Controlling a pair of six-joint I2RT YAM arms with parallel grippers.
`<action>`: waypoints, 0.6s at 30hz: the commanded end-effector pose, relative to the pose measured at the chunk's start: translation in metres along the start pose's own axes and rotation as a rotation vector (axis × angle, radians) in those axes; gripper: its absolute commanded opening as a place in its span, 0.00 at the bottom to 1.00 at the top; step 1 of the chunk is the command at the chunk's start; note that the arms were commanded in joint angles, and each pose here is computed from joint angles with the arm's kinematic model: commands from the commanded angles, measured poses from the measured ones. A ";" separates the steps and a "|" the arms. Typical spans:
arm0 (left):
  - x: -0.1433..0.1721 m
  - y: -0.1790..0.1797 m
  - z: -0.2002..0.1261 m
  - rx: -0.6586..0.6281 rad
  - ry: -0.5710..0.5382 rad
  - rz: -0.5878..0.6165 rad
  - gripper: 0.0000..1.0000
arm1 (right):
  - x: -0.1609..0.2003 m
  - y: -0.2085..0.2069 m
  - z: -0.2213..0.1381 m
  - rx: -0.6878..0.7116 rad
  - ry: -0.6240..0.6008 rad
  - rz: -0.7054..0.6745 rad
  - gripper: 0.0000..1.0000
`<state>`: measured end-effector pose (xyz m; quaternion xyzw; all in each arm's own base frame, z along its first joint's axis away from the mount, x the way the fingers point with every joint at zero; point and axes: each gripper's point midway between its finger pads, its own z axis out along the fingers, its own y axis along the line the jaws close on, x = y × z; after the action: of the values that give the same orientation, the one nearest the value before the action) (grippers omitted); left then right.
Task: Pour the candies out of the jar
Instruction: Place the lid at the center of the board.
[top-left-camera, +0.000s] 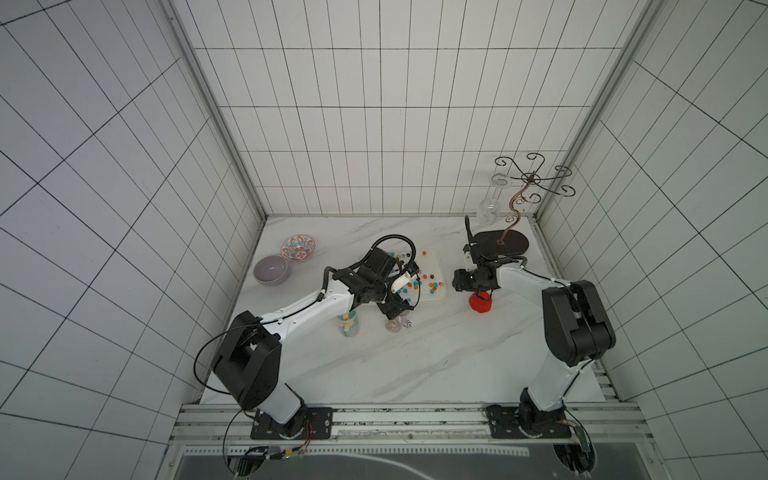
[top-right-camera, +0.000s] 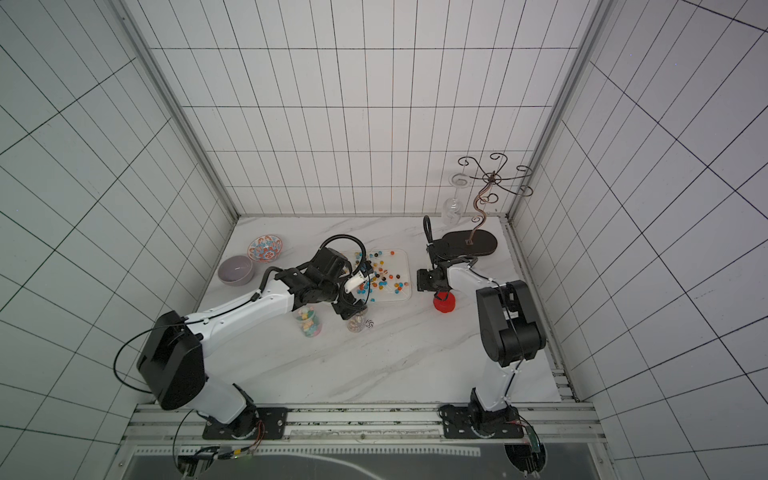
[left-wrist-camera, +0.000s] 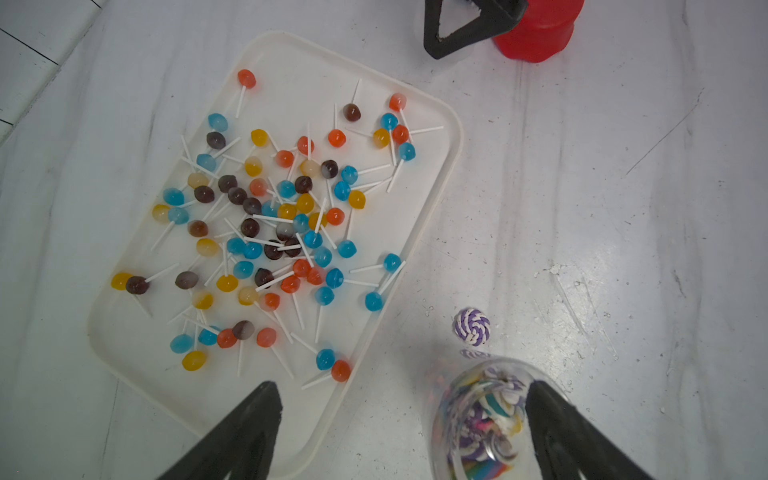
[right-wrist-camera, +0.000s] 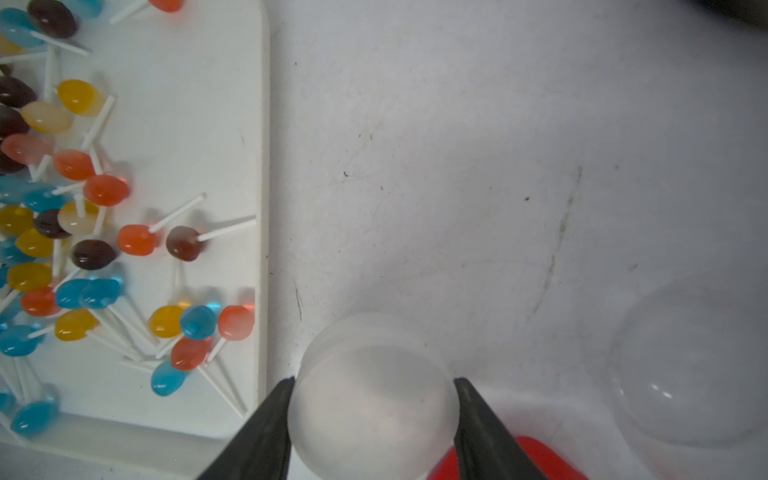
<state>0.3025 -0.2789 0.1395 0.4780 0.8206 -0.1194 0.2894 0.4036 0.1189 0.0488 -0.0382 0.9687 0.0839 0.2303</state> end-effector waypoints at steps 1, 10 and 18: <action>0.010 0.004 0.008 -0.032 0.070 0.012 0.92 | -0.040 0.011 -0.015 -0.014 -0.093 -0.019 0.71; 0.017 0.004 0.009 -0.038 0.133 0.009 0.92 | -0.053 0.023 -0.041 -0.051 -0.154 -0.032 0.75; 0.035 0.005 0.005 -0.071 0.175 -0.034 0.93 | -0.054 0.049 -0.083 -0.155 -0.227 -0.049 0.75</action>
<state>0.3077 -0.2789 0.1399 0.4678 0.8331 -0.0939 0.2797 0.4078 0.1388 0.1180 -0.0580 0.9423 0.1236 0.3056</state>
